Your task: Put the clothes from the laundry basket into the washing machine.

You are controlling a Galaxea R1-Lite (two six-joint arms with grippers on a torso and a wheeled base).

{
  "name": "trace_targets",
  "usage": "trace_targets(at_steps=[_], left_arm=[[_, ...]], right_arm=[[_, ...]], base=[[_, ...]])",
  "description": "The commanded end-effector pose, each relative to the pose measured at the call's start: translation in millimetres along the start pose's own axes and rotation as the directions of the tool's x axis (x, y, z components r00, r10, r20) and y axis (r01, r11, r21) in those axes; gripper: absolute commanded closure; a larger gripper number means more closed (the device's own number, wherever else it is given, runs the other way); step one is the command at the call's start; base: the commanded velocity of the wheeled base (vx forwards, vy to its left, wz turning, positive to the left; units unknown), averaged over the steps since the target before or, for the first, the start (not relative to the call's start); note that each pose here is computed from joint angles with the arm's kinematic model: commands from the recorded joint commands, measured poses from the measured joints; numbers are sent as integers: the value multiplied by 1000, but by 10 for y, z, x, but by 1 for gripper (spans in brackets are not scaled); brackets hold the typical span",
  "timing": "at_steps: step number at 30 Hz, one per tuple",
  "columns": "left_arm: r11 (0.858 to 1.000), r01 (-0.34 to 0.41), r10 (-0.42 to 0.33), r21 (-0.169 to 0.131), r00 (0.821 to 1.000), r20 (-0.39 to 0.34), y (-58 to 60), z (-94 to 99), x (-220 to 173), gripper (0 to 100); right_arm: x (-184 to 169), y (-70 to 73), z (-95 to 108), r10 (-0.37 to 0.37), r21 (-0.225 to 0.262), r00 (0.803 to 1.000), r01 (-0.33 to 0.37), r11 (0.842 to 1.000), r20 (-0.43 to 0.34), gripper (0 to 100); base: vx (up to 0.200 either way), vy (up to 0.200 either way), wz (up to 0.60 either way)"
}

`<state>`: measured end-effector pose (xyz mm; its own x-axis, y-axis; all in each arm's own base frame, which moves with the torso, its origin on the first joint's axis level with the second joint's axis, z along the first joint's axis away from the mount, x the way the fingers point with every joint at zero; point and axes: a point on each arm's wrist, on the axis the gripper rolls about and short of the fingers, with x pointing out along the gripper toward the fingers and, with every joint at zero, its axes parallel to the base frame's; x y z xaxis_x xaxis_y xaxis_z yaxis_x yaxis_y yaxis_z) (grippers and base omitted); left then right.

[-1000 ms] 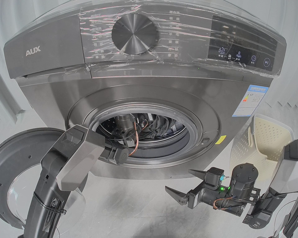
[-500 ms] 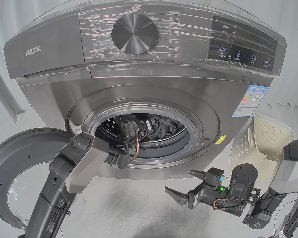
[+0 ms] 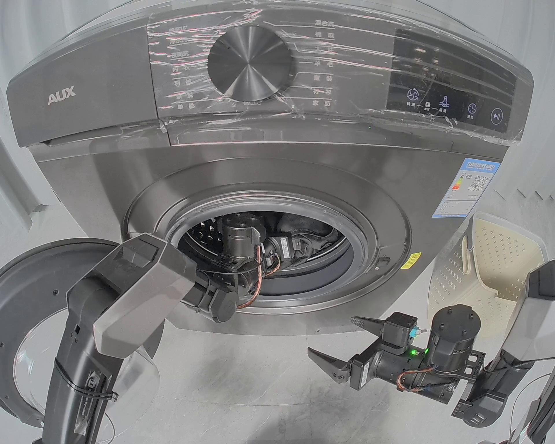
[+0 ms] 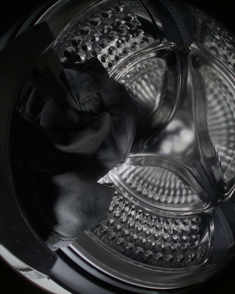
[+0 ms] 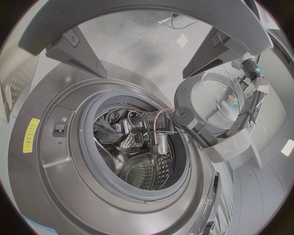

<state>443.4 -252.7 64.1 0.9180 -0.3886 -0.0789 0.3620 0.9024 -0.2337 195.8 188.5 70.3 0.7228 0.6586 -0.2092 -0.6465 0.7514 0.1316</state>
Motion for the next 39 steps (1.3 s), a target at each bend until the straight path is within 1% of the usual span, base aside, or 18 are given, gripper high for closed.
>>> trace_targets(at_steps=[1, 2, 3, 6, 8, 11, 14, 16, 18, 21, 23, 26, 29, 33, 35, 36, 38, 39], left_arm=[[999, 37, -37, 22, 999, -14, -24, 214, -179, 0], [999, 45, -44, 30, 999, -24, -15, 212, -201, 0], [997, 63, -60, 48, 996, -61, 8, 186, -264, 0], [993, 90, -81, 79, 990, -115, 32, 145, -383, 0], [991, 97, -83, 95, 986, -141, 45, 113, -449, 0], [988, 104, -85, 114, 984, -157, 39, 114, -528, 0], [986, 117, -95, 120, 981, -171, -17, 125, -618, 0], [983, 135, -112, 122, 977, -184, -98, 125, -700, 0], [982, 141, -116, 124, 975, -192, -120, 137, -761, 0], [978, 165, -135, 127, 967, -214, -212, 135, -901, 0], [976, 174, -141, 130, 963, -229, -246, 142, -1015, 0], [975, 180, -146, 130, 960, -240, -261, 152, -1113, 0], [975, 182, -150, 130, 963, -224, -272, 205, -1127, 0], [976, 179, -162, 121, 978, -134, -311, 370, -1007, 0], [976, 179, -162, 121, 978, -134, -311, 370, -1007, 0], [977, 178, -162, 121, 978, -128, -323, 331, -898, 0], [977, 178, -162, 122, 978, -131, -321, 288, -853, 0], [977, 175, -157, 122, 977, -147, -310, 187, -778, 0]], right_arm=[[1, -1, -2, -2, 0, 1000, 2, 1000, -1, 0], [-1, 0, 2, 0, 0, 1000, 0, 1000, 1, 0], [-1, -1, 2, -2, 0, 1000, 2, 1000, 1, 0], [-1, 0, 2, 0, 0, 1000, 0, 1000, 1, 0], [1, 0, 6, -1, 0, 1000, 1, 1000, 4, 0], [1, 0, 4, -1, 0, 1000, 1, 1000, 2, 0], [4, -4, 8, -3, 0, 1000, 3, 1000, 4, 0], [16, -5, 35, -8, 1, 1000, 8, 1000, 19, 0], [39, -30, 73, -36, 12, 999, 36, 999, 40, 0], [83, -72, 133, -78, 33, 994, 76, 997, 71, 0], [104, -112, 166, -94, 39, 992, 91, 995, 87, 0], [113, -131, 188, -101, 41, 990, 97, 994, 97, 0], [122, -130, 201, -101, 42, 990, 97, 994, 103, 0], [115, -128, 211, -101, 42, 989, 97, 994, 106, 0], [115, -128, 211, -101, 42, 989, 97, 994, 106, 0], [113, -128, 215, -101, 42, 989, 97, 994, 108, 0], [113, -128, 215, -101, 42, 989, 97, 994, 108, 0], [113, -128, 215, -101, 42, 989, 97, 994, 108, 0]], base=[[0, 0, 0], [0, 0, 0], [0, 0, 0], [0, 0, 0], [0, 0, 0], [0, 0, 0], [0, 0, 0], [0, 0, 0], [0, 0, 0], [0, 0, 0], [0, 0, 0], [0, 0, 0], [0, 0, 0], [0, 0, 0], [0, 0, 0], [0, 0, 0], [0, 0, 0], [0, 0, 0]])
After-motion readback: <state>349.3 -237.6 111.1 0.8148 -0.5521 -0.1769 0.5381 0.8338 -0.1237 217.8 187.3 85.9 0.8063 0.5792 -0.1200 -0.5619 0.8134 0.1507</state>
